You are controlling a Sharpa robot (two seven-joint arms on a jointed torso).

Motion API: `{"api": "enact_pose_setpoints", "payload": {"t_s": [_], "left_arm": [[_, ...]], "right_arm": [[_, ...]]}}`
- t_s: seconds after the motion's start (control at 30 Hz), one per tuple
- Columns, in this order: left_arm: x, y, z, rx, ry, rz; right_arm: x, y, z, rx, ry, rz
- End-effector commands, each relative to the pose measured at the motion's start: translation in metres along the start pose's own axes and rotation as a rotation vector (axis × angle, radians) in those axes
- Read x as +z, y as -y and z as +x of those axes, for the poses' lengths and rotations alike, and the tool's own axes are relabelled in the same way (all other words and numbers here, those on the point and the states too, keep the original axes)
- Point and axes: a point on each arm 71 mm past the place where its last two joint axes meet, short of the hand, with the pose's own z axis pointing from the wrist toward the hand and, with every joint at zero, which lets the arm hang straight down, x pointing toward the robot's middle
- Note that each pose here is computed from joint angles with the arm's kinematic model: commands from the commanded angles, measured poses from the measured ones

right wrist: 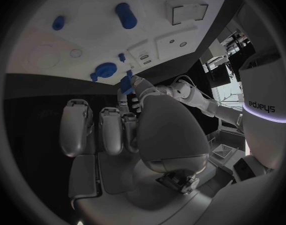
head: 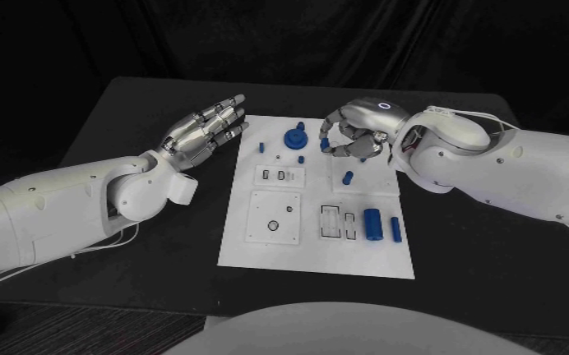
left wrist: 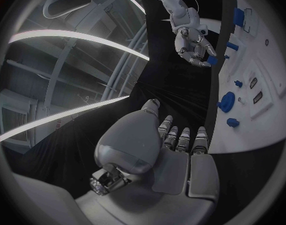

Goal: Assemble the parts on the task board

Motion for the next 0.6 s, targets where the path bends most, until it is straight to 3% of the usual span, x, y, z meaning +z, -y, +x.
{"api": "enact_pose_setpoints", "payload": {"t_s": [0.03,0.33,0.6], "left_arm": [[0.0010,-0.0003,0.0012,-0.007,-0.005,0.009],[0.0035,-0.0014,0.0023,-0.009,-0.011,0.006],[0.0050,-0.0023,0.0035,-0.011,-0.015,0.002]], "right_arm": [[0.006,-0.002,0.013,-0.013,-0.074,0.027],[0.026,-0.020,0.036,-0.034,-0.134,-0.018],[0.036,-0.026,0.047,-0.037,-0.175,-0.028]]}}
